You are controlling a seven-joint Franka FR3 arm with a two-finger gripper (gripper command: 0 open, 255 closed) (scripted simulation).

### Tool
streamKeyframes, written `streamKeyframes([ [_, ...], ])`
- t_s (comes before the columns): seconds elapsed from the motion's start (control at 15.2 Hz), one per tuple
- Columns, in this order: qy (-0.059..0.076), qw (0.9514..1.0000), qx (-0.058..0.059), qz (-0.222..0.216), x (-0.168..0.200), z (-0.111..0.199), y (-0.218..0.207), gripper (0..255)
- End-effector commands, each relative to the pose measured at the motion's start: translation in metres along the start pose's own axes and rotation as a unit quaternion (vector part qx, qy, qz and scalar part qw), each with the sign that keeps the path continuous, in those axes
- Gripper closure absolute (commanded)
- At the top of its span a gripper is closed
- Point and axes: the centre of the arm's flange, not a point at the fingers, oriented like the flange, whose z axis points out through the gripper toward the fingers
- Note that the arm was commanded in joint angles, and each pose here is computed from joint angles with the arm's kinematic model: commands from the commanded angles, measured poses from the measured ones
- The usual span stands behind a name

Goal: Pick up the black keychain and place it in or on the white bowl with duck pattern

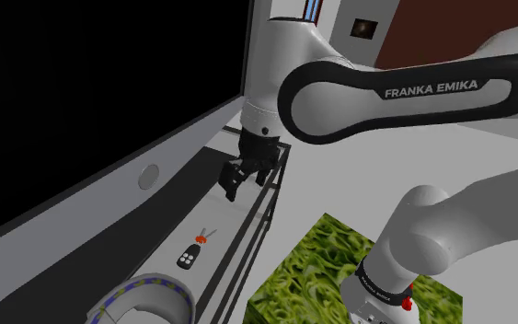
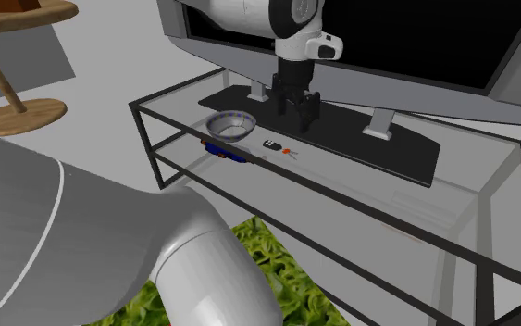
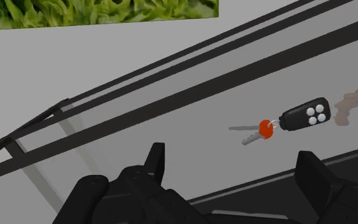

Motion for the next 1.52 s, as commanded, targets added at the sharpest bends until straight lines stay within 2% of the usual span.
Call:
streamKeyframes([
  [0.0, -0.003, 0.9999, -0.002, 0.013, 0.003, 0.016, -0.021, 0],
  [0.73, -0.022, 0.9968, -0.019, 0.075, 0.021, 0.113, -0.132, 0],
  [1.19, -0.022, 0.9968, -0.019, 0.075, 0.020, 0.150, -0.130, 0],
  [1.45, -0.022, 0.9968, -0.019, 0.075, 0.020, 0.153, -0.130, 0],
])
